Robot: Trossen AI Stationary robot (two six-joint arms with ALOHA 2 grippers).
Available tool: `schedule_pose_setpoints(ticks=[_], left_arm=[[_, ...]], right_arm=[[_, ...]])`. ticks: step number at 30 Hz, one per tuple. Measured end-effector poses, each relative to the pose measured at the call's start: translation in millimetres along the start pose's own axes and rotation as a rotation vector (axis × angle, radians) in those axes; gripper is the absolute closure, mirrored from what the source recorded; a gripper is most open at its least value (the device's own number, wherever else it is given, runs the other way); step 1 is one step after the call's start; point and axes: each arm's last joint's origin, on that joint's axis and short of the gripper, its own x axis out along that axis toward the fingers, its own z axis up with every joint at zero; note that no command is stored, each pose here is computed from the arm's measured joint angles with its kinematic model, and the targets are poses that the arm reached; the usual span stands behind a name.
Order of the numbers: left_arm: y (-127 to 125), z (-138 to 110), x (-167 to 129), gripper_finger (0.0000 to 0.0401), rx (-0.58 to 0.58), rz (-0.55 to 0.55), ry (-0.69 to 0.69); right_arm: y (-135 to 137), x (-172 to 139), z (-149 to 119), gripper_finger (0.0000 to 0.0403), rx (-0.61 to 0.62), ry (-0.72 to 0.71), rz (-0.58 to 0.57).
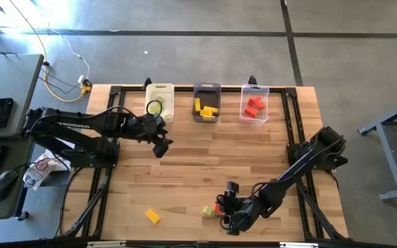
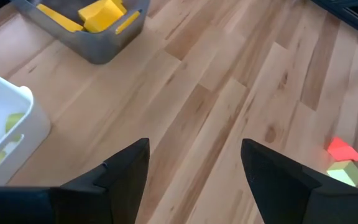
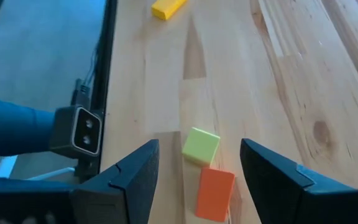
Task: Sort & place blocks by color
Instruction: Put the orange block into the transparent bin
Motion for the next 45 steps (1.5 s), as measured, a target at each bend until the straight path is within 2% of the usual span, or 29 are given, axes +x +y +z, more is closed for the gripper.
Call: schedule_pose_setpoints(ticks=[16,31,37,41,45], left_arm=[[-8.7,-5.2,-2.5,0.0162,0.014,0.024,-0.027],[-8.6,-5.3,-2.3,0.0162,0.014,0.025,-0.027],[-8.7,-5.3,-2.2,0.0162,0.015,0.025,-0.026],[-8.7,-5.3,-2.2,0.0162,0.016,0.025,-0.027],[-8.7,-5.3,-2.2,0.0162,0.018,0.025,-0.027]], right_arm=[[-2.6,36.6,-32.1,0.0192,0.029,0.105,-0.135],[-5.3,69.4,-59.8,0.0192,0.056,0.174,-0.204],[-6.5,74.2,-63.6,0.0192,0.095,0.161,-0.235],[-6.9,74.5,-63.5,0.0213,0.112,0.154,-0.242],[-7.4,74.9,-63.2,0.0261,0.113,0.149,-0.247]])
